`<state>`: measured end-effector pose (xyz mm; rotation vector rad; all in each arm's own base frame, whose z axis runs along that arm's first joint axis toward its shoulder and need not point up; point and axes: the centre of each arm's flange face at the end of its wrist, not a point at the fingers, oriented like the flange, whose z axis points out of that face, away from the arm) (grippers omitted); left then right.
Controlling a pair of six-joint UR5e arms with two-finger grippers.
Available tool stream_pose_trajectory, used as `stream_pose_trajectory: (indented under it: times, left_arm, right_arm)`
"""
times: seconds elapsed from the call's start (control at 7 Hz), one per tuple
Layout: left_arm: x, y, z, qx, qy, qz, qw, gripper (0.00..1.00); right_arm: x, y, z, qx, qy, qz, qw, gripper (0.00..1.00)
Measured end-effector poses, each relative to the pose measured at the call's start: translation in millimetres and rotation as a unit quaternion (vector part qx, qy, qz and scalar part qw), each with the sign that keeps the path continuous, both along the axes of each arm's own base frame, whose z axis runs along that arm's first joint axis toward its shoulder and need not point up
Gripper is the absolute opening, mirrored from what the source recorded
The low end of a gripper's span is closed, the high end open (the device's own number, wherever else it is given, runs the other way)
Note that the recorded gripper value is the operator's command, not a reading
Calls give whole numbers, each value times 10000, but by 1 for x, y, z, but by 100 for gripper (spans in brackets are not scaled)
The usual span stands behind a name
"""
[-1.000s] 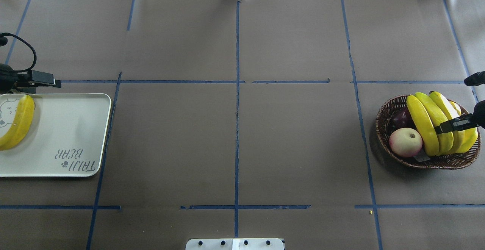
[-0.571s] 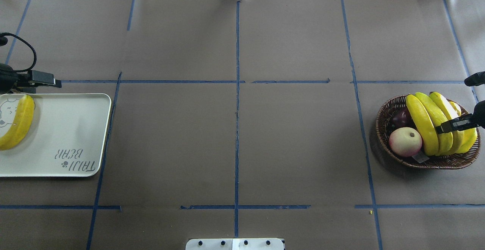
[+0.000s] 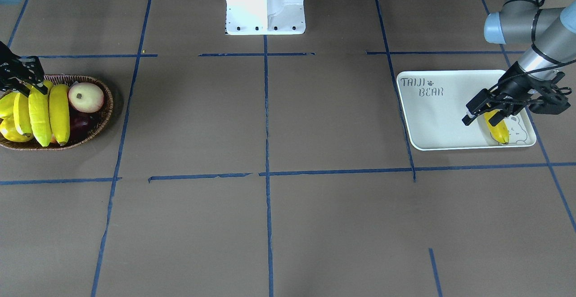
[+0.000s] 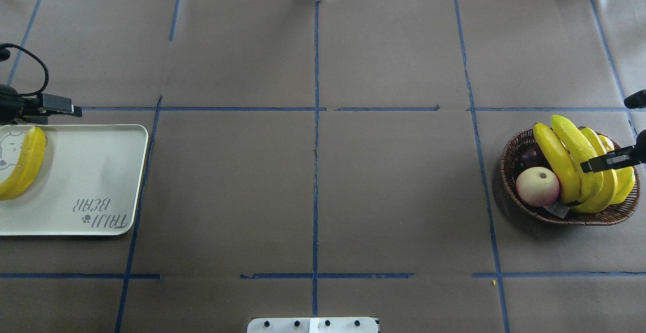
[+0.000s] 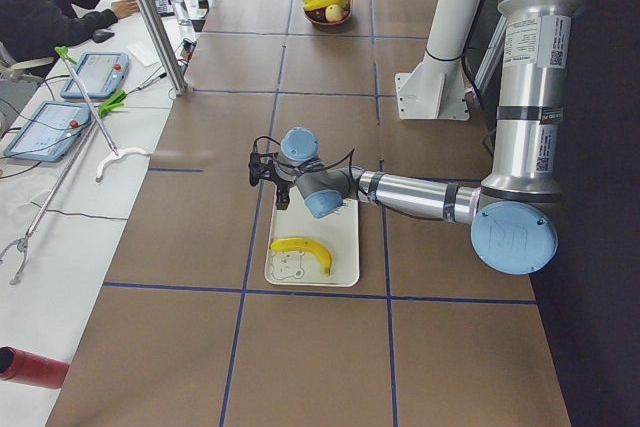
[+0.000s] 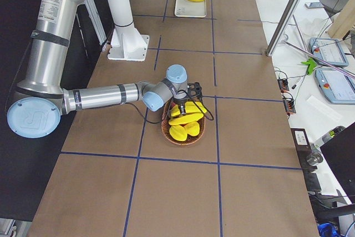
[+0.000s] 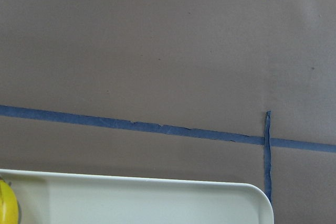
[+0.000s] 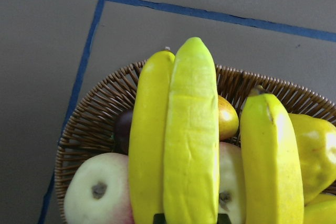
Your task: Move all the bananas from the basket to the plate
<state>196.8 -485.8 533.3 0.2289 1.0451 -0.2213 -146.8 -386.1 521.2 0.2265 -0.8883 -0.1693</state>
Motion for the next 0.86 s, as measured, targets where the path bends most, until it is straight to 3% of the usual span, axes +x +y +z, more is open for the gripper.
stream_pose_trajectory:
  times: [0.43, 0.86]
  left_arm:
    - [-1, 0, -3, 27, 16, -4, 10000, 100]
    - [1, -1, -6, 39, 35, -6, 10000, 100]
  right_arm:
    - [33, 5, -44, 283, -256, 272, 9989, 0]
    - [38, -23, -90, 221, -907, 362, 9950, 0]
